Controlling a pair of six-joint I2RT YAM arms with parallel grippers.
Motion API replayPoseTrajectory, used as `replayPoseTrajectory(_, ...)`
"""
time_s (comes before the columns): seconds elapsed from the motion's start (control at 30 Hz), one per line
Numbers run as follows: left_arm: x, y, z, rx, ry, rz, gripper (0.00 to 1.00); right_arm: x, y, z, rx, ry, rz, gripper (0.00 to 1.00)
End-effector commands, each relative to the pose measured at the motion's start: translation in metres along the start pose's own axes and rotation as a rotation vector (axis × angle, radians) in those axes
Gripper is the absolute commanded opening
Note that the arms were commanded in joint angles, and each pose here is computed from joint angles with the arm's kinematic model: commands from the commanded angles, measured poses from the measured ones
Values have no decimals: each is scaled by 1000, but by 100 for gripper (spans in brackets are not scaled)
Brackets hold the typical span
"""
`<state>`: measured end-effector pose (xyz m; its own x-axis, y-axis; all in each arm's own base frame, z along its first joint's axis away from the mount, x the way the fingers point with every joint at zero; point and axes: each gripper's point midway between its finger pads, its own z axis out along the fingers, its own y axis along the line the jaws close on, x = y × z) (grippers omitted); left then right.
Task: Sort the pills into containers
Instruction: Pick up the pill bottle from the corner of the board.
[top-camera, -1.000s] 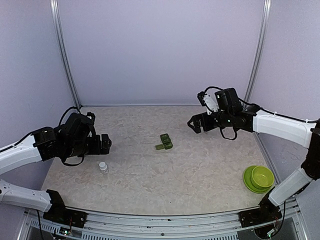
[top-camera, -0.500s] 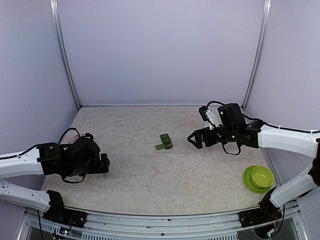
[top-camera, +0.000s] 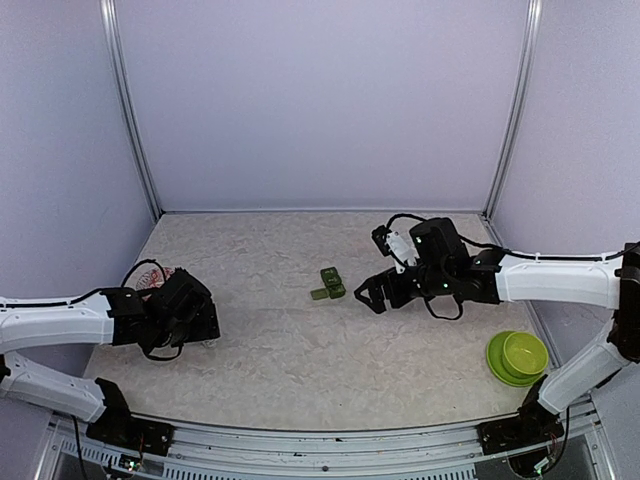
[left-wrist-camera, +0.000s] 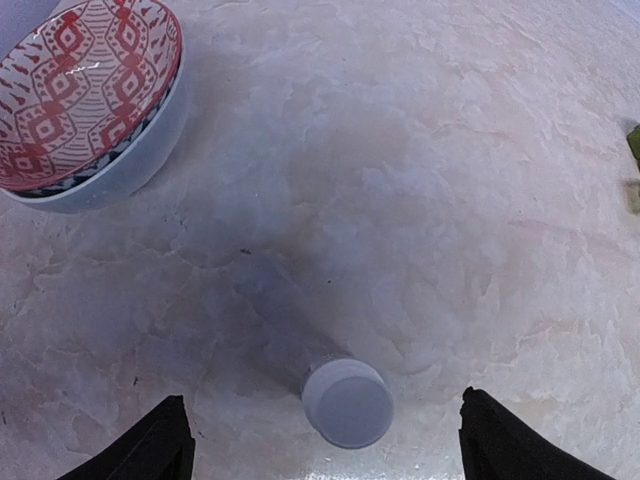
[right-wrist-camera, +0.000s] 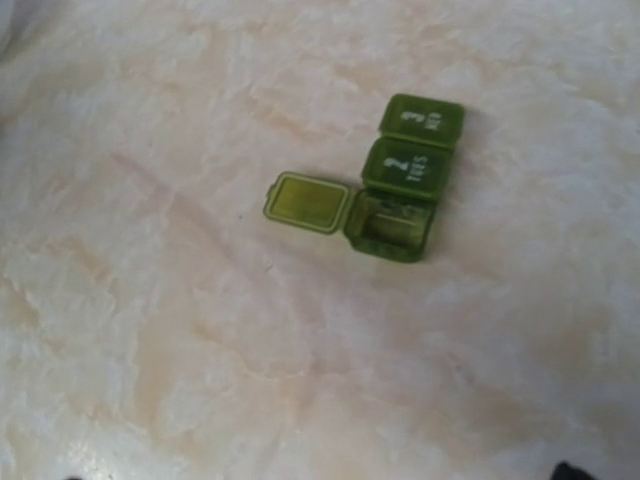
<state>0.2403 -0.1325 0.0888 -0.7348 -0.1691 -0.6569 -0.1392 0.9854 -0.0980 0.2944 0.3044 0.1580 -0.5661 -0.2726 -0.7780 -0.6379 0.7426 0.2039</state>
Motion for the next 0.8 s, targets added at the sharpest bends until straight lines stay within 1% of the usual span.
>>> replayPoseTrajectory(0.0,-10,-14,10,56,-28,2,86,-14,8,4,12,-26,-37,100)
replayPoseTrajectory(0.07,-11,-17,14,58,-31,13,82,-12,10,4,13,-25,-44,100)
replayPoseTrajectory(0.17,-9,-21,19,60,-18,28,72,-13,11,1,12,-34,-49,100)
replayPoseTrajectory(0.3,3,-25,27,67,26,32,69,-14,9,-3,22,-48,-56,100)
replayPoseTrajectory(0.43,4,-20,28,49,15,25,66,-14,8,-4,25,-55,-57,100)
replayPoseTrajectory(0.5,3,-19,28,44,6,27,59,-12,8,-3,22,-51,-56,100)
replayPoseTrajectory(0.63,3,-17,29,32,4,34,54,-7,7,1,23,-38,-53,100)
replayPoseTrajectory(0.77,8,-14,31,19,21,48,54,-6,7,2,24,-36,-52,100)
